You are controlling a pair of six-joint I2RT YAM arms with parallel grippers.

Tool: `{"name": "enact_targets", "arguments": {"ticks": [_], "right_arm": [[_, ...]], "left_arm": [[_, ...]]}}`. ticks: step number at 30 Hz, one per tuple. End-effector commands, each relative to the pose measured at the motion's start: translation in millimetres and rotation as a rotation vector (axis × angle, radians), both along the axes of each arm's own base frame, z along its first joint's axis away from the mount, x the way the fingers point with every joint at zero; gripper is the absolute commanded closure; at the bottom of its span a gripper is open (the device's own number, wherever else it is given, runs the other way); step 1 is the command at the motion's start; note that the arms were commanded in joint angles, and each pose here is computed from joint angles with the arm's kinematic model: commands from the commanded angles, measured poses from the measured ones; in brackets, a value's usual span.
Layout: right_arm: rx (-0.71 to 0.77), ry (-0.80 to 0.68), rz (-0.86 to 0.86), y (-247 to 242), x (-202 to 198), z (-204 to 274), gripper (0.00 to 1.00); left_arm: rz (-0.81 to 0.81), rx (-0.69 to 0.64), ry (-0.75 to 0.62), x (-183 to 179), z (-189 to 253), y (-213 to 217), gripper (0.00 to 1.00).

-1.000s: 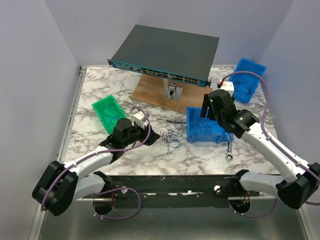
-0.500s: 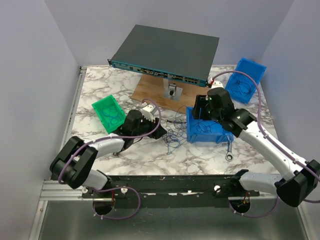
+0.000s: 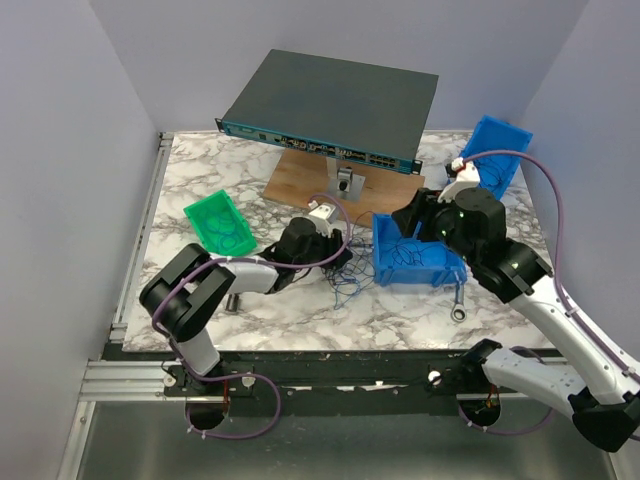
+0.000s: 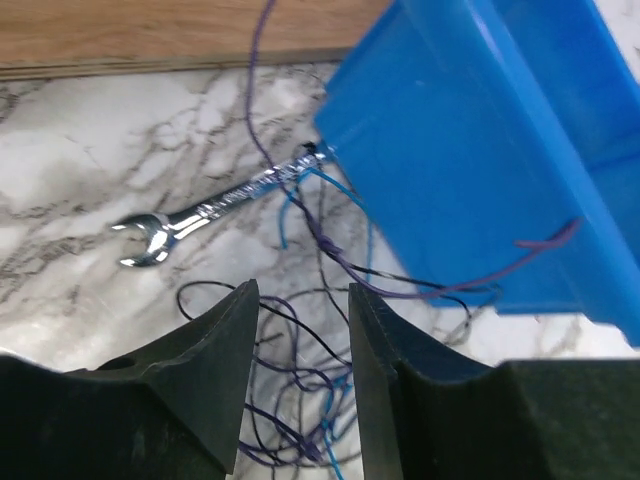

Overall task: Untangle the cables
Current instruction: Place the cable in the bin, then untie the cable.

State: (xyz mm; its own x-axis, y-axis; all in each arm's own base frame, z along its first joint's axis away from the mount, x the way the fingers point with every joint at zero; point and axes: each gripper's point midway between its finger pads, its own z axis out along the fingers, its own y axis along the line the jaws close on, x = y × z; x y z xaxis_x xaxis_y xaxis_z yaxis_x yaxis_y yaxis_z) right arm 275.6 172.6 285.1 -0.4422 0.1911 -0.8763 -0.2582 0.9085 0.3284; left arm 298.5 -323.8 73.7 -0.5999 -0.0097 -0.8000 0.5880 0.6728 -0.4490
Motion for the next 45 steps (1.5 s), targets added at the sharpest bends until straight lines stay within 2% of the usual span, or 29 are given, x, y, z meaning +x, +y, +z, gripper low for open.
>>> {"name": "enact_targets", "arguments": {"ticks": [1, 11, 14, 16, 22, 30, 36, 41, 45], "right_arm": [[0.003, -0.008, 0.016, 0.2, -3.2, 6.9, 0.39], [0.014, -0.015, 0.022, -0.8, -7.3, 14.9, 0.39], [0.012, -0.011, 0.022, -0.4, -6.5, 13.7, 0.39], [0.012, -0.009, 0.021, 0.1, -5.8, 12.8, 0.39], [0.001, 0.021, 0.021, 4.2, -1.1, 1.6, 0.39], [0.006, 0.076, 0.126, 28.6, -0.3, -13.2, 0.41], [0.024, 0.094, 0.141, 33.8, -1.4, -20.8, 0.42], [0.073, 0.149, 0.168, 46.8, -3.1, -39.3, 0.42], [0.053, 0.162, 0.128, 44.3, 2.4, -55.7, 0.42]], "left_arm": [[0.133, 0.023, -0.048, 32.0, -7.4, 2.7, 0.58], [0.034, -0.037, -0.124, 38.2, -3.1, -22.0, 0.58], [-0.037, -0.062, -0.165, 33.5, 1.8, -33.3, 0.75], [-0.078, -0.065, -0.190, 30.6, 4.7, -38.9, 1.00], [-0.054, -0.075, -0.221, 14.8, 20.6, -23.1, 1.00], [-0.013, -0.037, -0.183, -20.7, 44.2, 16.4, 1.00], [-0.041, -0.030, -0.172, -41.2, 56.2, 26.1, 1.00], [-0.154, -0.043, -0.201, -71.0, 78.5, 24.0, 1.00], [-0.165, 0.032, -0.159, -89.0, 75.3, 40.1, 1.00]]}}
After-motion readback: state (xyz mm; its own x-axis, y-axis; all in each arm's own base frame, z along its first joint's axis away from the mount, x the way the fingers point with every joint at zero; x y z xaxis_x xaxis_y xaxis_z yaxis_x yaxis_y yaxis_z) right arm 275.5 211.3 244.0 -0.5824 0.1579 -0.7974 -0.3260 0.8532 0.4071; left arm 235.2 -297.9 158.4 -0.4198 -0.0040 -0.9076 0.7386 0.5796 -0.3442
